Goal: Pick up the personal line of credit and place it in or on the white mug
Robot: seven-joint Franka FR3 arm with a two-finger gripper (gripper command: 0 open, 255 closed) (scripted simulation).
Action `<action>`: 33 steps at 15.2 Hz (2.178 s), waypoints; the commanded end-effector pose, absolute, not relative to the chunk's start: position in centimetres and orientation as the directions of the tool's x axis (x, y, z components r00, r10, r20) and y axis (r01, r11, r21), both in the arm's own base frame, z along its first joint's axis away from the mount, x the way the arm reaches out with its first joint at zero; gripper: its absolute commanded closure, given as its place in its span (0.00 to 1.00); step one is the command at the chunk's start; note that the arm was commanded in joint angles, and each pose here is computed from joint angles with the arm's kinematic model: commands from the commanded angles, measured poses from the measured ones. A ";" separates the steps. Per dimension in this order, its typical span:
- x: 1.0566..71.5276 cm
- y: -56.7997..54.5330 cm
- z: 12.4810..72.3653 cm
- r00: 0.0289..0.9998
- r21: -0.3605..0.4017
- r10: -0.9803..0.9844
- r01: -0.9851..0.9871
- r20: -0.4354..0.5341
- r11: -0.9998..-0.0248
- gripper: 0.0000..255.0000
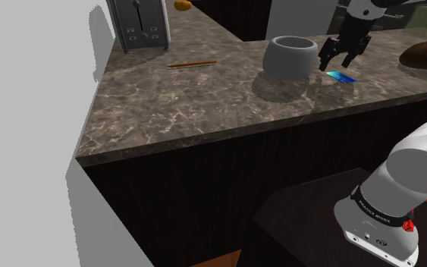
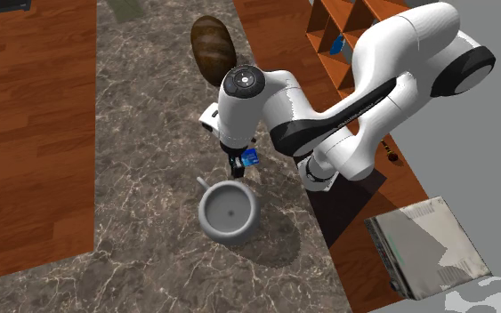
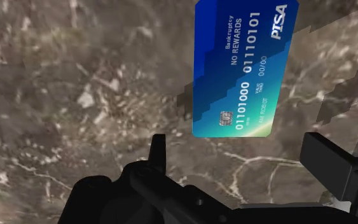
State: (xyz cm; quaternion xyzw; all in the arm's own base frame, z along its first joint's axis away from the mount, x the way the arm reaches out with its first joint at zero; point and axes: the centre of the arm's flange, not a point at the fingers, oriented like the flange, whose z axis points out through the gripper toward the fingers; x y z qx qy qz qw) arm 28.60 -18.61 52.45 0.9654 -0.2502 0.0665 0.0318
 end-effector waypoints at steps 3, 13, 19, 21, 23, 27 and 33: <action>28.7 -18.6 52.0 0.866 0.028 -0.479 -0.487 0.145 -0.873 0.00; 28.7 -18.6 52.0 0.866 0.028 -0.479 -0.487 0.145 -0.873 1.00; 28.6 -18.6 52.5 0.866 0.028 -0.479 -0.487 0.145 -0.873 1.00; 28.7 -18.6 53.6 0.866 0.028 -0.479 -0.487 0.145 -0.873 1.00; 28.7 -18.6 54.7 0.866 0.028 -0.479 -0.487 0.145 -0.873 1.00; 28.7 -18.6 56.8 0.866 0.028 -0.479 -0.487 0.145 -0.873 1.00; 28.7 -18.6 59.9 0.866 0.028 -0.479 -0.487 0.145 -0.873 1.00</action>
